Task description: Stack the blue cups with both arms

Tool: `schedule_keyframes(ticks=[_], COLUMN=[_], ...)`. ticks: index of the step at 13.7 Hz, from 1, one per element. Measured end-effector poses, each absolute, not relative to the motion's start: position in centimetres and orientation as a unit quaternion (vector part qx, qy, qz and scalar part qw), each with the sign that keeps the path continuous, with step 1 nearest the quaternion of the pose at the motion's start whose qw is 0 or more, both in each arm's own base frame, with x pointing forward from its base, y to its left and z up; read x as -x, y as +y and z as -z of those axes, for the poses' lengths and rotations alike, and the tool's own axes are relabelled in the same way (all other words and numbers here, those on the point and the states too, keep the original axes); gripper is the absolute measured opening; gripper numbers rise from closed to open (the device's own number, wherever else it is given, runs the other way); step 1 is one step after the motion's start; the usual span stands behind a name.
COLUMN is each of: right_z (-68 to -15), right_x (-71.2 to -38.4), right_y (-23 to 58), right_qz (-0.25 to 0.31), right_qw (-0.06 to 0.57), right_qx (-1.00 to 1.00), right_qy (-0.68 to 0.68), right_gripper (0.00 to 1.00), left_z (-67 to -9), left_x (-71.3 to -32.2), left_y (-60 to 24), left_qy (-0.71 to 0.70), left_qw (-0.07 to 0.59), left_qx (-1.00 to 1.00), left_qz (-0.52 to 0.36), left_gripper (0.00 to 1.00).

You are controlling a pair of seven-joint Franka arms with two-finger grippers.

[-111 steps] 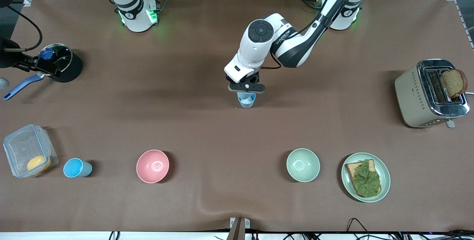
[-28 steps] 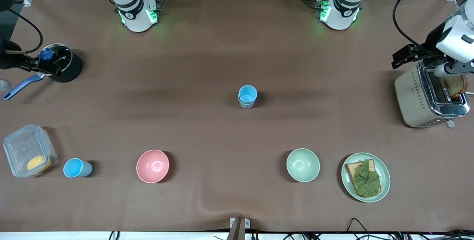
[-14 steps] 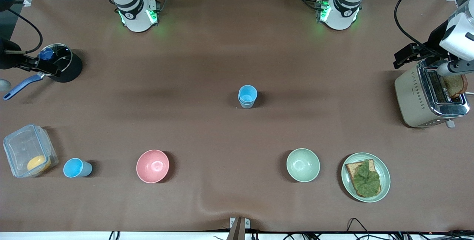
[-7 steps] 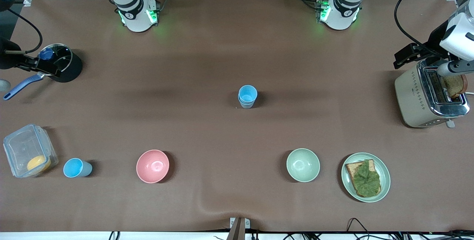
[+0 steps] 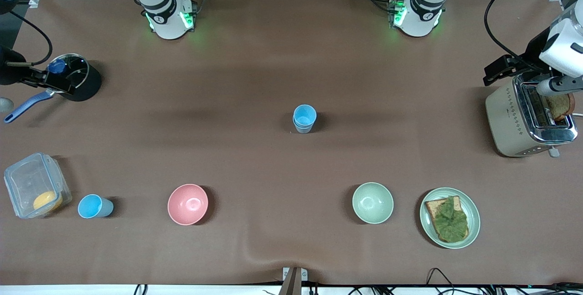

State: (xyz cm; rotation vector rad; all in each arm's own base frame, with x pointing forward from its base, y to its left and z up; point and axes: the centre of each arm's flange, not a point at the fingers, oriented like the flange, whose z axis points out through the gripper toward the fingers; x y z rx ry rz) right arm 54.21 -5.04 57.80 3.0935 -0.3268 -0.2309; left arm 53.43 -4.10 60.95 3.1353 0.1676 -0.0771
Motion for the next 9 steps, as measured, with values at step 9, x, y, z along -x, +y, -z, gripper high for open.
schedule_keyframes(ticks=[9], right_z=[-57.48], right_x=[-54.1], right_y=[-4.85], right_qz=[0.085], right_qw=[0.011], right_qx=[-0.991], right_qy=[-0.103], right_gripper=[1.0], left_z=[-61.04], left_x=[-53.46], left_y=[-3.8], left_qy=[0.056], left_qw=[0.001], left_qx=[-0.998], left_qz=[0.024], left_gripper=[1.0])
